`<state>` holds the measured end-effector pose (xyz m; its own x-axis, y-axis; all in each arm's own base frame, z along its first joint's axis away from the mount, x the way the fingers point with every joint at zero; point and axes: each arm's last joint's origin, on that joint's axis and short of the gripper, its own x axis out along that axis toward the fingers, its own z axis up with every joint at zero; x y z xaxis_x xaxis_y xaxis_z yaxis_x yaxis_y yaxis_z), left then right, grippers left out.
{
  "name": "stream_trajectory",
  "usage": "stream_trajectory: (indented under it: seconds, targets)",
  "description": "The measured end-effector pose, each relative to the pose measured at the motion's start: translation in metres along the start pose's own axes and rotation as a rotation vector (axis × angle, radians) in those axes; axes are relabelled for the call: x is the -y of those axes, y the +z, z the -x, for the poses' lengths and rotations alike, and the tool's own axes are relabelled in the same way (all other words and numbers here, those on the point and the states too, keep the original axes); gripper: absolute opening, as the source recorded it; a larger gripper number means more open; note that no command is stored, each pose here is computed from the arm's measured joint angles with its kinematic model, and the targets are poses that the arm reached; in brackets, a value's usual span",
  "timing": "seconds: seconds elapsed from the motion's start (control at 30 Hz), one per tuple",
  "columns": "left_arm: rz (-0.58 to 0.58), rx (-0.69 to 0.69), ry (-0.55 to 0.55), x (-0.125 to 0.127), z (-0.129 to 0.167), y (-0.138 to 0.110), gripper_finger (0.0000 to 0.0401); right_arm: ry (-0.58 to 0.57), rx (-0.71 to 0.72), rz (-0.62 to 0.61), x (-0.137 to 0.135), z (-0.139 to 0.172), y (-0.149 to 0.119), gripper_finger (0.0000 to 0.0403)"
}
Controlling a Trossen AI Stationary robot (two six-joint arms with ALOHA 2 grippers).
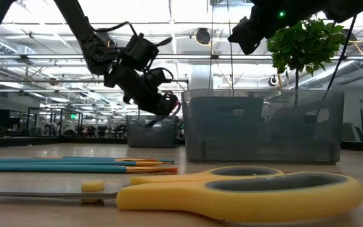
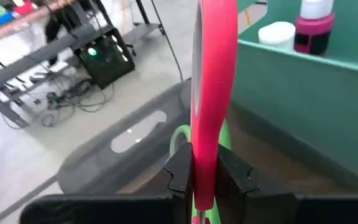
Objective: Pick & Place Paint Supplies
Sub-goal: Put the red scissors into the top black bin, then put the blue paint brush into the bottom black bin
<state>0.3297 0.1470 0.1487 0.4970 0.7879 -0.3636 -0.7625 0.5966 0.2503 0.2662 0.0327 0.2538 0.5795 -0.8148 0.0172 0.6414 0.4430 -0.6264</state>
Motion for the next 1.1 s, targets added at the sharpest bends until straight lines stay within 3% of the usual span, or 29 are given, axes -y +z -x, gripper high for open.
stream_trajectory:
  seconds: [0.3,0.67,1.1]
  targets:
    - [-0.031,-0.035,0.015,0.005,-0.007,-0.014,0.0045,0.000,0.000,0.001,0.000,0.000,0.000,0.0059]
    - [0.063,-0.043,0.046,0.004,-0.007,-0.015,0.0081,0.000,0.000,0.001,0.000,0.000,0.000,0.0059]
    - [0.093,-0.039,0.043,0.005,-0.005,-0.014,0.0211,0.000,0.000,0.001,0.000,0.000,0.000,0.0059]
